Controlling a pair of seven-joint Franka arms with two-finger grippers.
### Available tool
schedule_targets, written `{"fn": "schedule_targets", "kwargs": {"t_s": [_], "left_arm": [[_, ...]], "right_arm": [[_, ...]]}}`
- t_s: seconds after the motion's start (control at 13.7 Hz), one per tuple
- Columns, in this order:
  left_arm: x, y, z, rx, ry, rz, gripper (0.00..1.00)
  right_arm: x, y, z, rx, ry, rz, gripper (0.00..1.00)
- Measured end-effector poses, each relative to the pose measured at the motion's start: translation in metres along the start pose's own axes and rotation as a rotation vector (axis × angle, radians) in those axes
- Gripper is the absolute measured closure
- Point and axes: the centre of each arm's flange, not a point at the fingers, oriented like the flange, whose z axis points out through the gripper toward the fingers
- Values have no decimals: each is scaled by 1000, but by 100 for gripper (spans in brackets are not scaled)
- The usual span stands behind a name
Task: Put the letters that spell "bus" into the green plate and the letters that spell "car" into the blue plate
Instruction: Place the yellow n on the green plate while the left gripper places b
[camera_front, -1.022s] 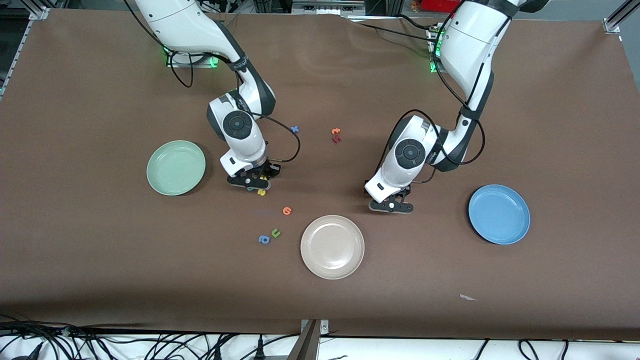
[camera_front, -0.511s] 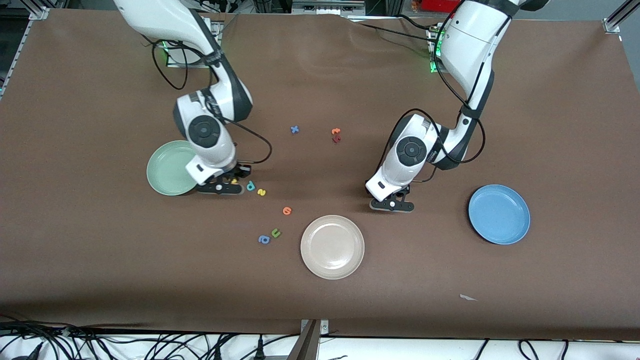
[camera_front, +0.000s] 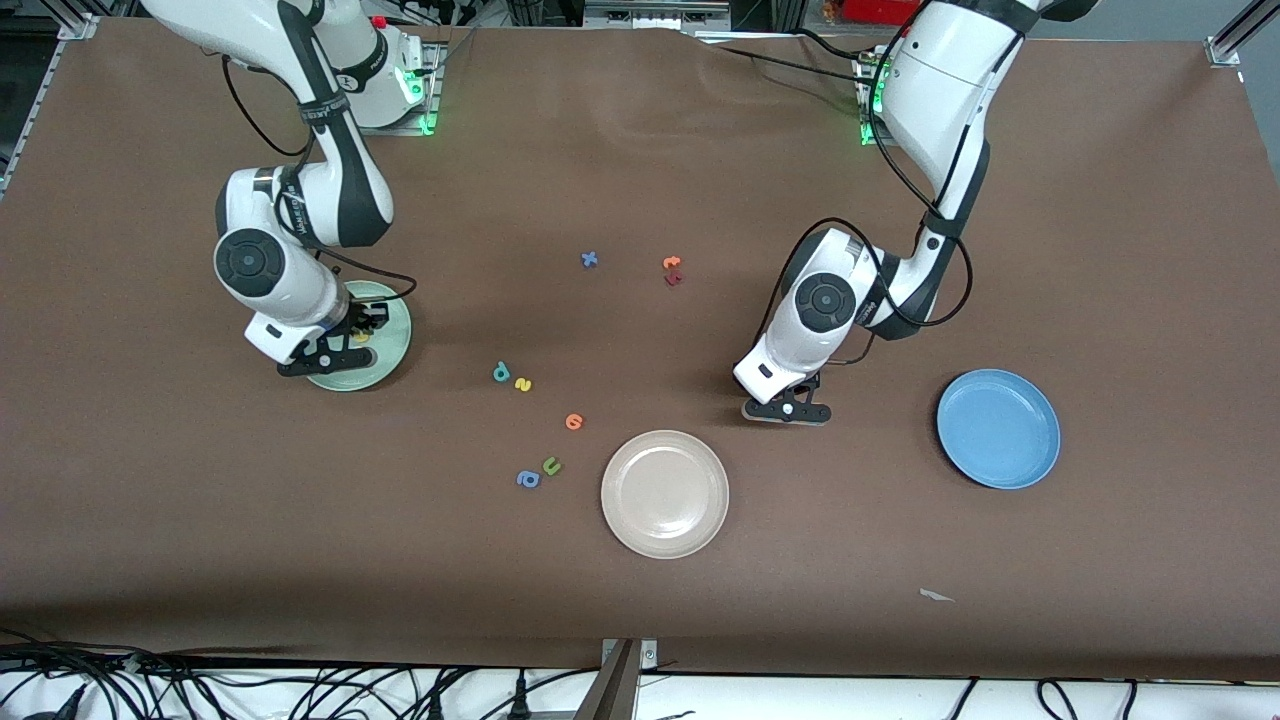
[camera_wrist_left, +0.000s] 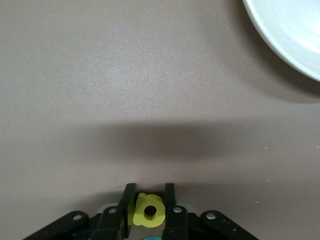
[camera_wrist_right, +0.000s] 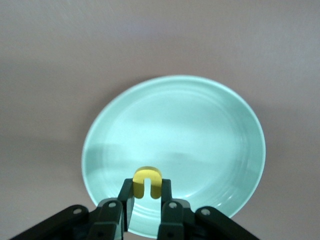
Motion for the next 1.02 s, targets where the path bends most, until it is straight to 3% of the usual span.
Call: {"fn": "schedule_targets", "kwargs": {"t_s": [0.22, 0.51, 0.73, 1.02], "left_arm": [[0, 0, 0, 0, 1, -7, 72], [20, -25, -24, 3, 5, -49, 72], [49, -79, -74, 18, -34, -39, 72], [73, -190, -108, 21, -72, 38, 72]], "right_arm": [[-14, 0, 24, -3, 5, 1, 49], [-5, -11, 9, 13, 47, 22, 3], [13, -71, -21, 28, 109, -58, 0], [41, -144, -25, 23, 127, -200, 0]]}}
